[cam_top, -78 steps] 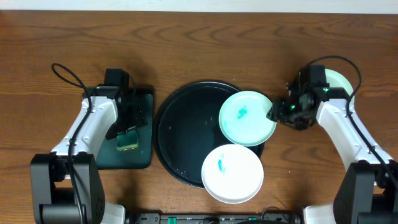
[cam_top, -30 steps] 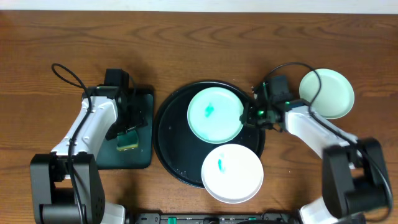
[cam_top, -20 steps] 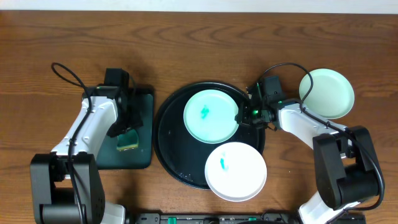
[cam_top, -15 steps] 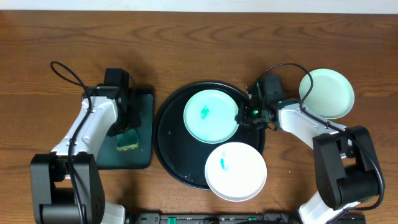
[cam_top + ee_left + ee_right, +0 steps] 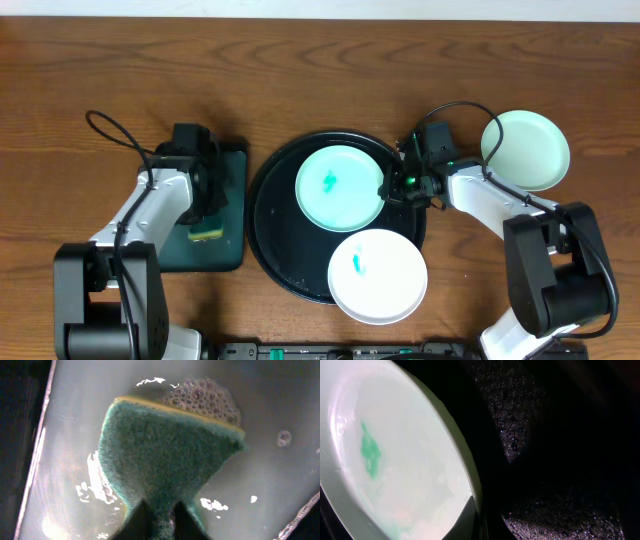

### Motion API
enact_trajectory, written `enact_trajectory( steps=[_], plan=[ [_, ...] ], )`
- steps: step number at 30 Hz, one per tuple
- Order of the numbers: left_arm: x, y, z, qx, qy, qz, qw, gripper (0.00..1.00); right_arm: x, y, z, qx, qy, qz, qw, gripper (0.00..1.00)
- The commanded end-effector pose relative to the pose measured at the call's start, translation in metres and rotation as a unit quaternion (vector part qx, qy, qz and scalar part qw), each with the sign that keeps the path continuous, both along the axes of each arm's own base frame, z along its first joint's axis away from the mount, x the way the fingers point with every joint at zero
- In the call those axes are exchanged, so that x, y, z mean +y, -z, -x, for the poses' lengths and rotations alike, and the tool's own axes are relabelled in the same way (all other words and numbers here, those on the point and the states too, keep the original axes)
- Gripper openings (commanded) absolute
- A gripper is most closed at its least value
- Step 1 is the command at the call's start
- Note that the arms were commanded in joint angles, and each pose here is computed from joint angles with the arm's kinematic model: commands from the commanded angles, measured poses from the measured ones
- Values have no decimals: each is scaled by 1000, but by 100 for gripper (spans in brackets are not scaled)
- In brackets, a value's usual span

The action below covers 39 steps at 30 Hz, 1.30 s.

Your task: Clean dirty plates on tray and stack at the side

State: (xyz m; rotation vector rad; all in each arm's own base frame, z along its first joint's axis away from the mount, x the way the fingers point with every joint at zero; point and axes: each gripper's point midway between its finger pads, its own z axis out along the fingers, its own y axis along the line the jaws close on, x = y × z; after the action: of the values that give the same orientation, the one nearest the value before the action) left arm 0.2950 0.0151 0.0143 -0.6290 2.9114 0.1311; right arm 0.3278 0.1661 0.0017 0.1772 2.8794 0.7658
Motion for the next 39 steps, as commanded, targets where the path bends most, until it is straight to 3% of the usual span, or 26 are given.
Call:
enact_trajectory(
  steps=[1,8,13,22,39],
  plan=[
    [0,3,0,-3,-1,1,1000,7,6,7,10,21,-10,-3,1000,1],
    [-6,-20,-8,-28,16,18,999,7,6,7,11,23,-10,-3,1000,1],
    [-7,-78,-18,-119,17,18,993,7,6,7,10,23,-10,-3,1000,1],
    [-5,-157,-9,-246,34,8,969,7,6,7,9,20,-12,-3,1000,1],
    [-4,-165,-7,-255,67,-8,965,7,7,6,9,18,-12,-4,1000,1]
  ],
)
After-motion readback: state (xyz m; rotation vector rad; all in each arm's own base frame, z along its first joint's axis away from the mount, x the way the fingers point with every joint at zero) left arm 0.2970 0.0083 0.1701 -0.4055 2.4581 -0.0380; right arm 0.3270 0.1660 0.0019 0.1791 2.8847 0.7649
